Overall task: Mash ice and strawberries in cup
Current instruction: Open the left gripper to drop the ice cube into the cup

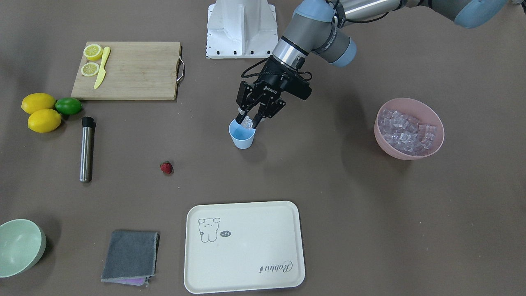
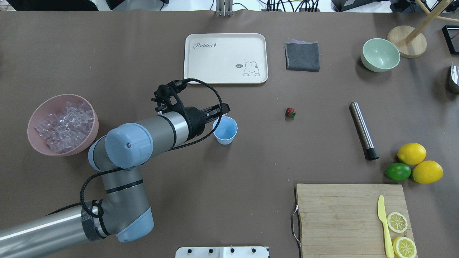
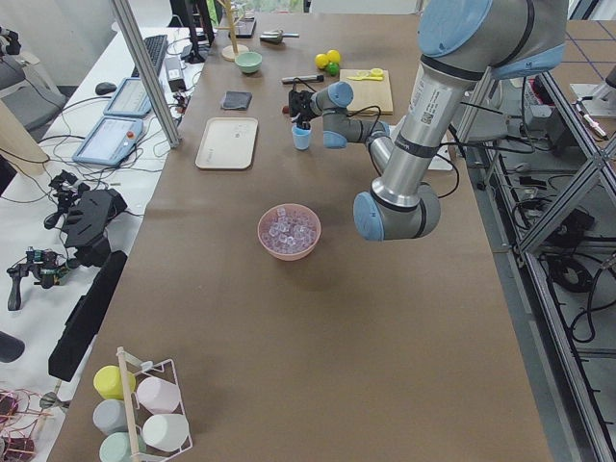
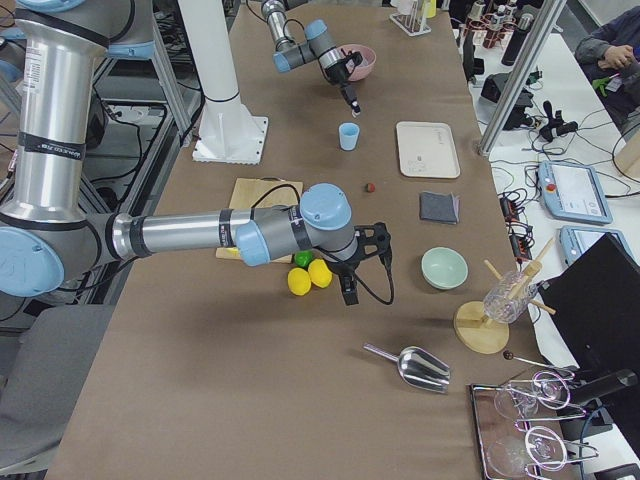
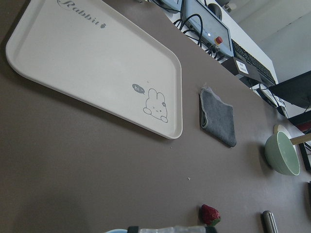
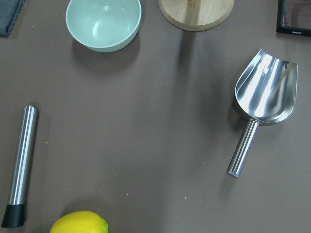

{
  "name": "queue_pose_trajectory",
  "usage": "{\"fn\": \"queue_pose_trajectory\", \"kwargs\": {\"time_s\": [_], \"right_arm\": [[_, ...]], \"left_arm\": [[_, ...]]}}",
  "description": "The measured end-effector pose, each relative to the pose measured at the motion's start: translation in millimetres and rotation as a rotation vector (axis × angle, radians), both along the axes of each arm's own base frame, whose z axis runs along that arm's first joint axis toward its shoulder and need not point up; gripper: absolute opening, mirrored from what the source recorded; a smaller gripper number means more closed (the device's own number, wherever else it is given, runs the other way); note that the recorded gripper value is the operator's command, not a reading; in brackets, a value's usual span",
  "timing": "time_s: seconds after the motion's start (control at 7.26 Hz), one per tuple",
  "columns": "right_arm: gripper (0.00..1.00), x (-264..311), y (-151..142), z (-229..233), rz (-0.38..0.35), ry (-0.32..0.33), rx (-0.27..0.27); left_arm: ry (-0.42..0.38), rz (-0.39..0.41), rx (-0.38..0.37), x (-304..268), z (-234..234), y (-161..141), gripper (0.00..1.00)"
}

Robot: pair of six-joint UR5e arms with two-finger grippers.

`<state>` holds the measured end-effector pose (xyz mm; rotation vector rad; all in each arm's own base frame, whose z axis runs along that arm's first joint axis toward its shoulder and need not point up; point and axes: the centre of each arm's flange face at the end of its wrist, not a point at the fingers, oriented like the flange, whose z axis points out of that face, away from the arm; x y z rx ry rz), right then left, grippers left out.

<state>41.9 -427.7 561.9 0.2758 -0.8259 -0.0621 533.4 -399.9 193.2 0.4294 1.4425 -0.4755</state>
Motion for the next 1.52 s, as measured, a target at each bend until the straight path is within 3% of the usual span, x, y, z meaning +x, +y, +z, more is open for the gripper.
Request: {"fn": "queue_pose_trajectory", "kwargs": {"time_s": [0.14, 0.28, 0.41, 0.83, 1.24, 1.52], "right_arm": [[1.0, 0, 0, 0, 0.0, 0.0, 0.001], [1.0, 0, 1, 0, 0.0, -0.001, 0.003], [1.0, 0, 1, 0, 0.0, -0.001, 0.004], [1.0, 0, 0, 0, 0.003, -0.003, 0.003], [1.0, 0, -1, -1, 0.006, -0.004, 0.001], [1.0, 0, -1, -2, 0.006, -0.006, 0.001]], "left_arm": [[-0.009, 0.0, -0.003, 5, 4, 2, 0.44], [-0.011, 0.002, -0.004, 7, 5, 3, 0.77], [-0.011, 0.003, -0.003, 8, 5, 4, 0.88], [-0.008, 0.004, 0.0, 7, 3, 5, 0.96], [0.003, 0.005, 0.005, 3, -1, 6, 0.97], [-0.075, 0.063, 0.048, -15, 5, 6, 0.98]]}}
